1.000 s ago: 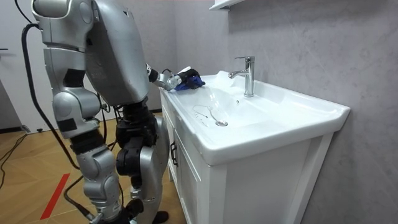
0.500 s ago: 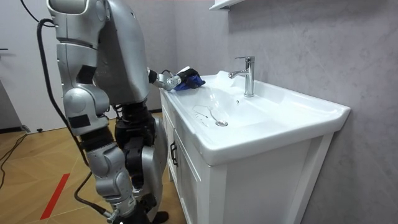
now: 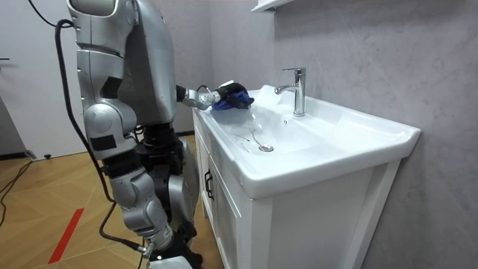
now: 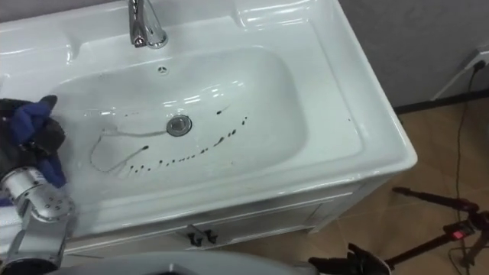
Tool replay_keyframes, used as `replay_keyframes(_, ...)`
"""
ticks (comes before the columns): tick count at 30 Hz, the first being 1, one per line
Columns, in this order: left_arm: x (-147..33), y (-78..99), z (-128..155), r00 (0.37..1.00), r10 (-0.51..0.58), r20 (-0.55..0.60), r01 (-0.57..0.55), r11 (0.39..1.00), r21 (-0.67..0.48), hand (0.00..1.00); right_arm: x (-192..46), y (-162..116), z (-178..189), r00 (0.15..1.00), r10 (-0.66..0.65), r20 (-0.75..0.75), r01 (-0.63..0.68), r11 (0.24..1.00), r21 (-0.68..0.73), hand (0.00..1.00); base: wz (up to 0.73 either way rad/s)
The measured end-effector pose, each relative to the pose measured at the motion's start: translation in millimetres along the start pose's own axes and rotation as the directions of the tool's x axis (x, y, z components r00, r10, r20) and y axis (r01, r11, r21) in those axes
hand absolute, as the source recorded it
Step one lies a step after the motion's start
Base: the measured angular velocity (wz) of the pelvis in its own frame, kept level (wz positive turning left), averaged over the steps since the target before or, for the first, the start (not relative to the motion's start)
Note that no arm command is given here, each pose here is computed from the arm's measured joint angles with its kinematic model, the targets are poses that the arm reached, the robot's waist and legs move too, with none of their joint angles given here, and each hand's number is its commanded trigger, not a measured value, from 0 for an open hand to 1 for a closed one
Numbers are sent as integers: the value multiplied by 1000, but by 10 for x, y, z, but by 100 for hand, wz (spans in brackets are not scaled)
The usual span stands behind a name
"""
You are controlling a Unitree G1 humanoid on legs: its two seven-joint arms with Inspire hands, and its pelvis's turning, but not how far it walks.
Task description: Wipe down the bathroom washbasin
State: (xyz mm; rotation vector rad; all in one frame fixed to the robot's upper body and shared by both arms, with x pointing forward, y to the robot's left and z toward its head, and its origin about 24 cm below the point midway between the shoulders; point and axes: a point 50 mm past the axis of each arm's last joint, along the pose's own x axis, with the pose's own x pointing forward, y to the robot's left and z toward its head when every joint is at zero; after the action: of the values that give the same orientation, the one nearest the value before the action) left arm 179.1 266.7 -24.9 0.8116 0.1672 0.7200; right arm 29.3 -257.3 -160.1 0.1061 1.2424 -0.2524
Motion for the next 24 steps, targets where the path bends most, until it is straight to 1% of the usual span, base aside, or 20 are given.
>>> replay_keyframes(2, -13, -46, 90, 998, -39, 47, 40, 999, -18, 100, -2, 16, -4, 1000, 6, 14, -6, 1000, 2, 0, 2)
replay_keyframes(8, 33, -79, 292, 990, -43, 132, 54, 995, -78, 100, -8, 6, -12, 1000, 3, 25, -3, 1000, 3, 0, 2)
replay_keyframes(15, 55, -86, 371, 985, -47, 163, 63, 993, -98, 100, -10, 4, -15, 1000, 1, 27, -1, 1000, 19, 0, -4)
replay_keyframes(18, 16, -138, 400, 981, -76, 178, 95, 991, -96, 100, -11, -7, -11, 1000, -2, 27, 2, 1000, 19, 0, 0)
replay_keyframes(21, -41, -213, 389, 971, -132, 197, 143, 989, -43, 100, -18, -28, -25, 1000, -6, 21, 6, 1000, 17, 0, -7)
replay_keyframes(23, -89, -247, 375, 960, -176, 219, 175, 984, 28, 100, -19, -30, -42, 1000, -3, 14, 2, 1000, 19, 0, -6)
replay_keyframes(24, -98, -255, 375, 956, -188, 225, 183, 982, 42, 100, -20, -30, -46, 1000, -1, 13, 0, 1000, 20, 0, -7)
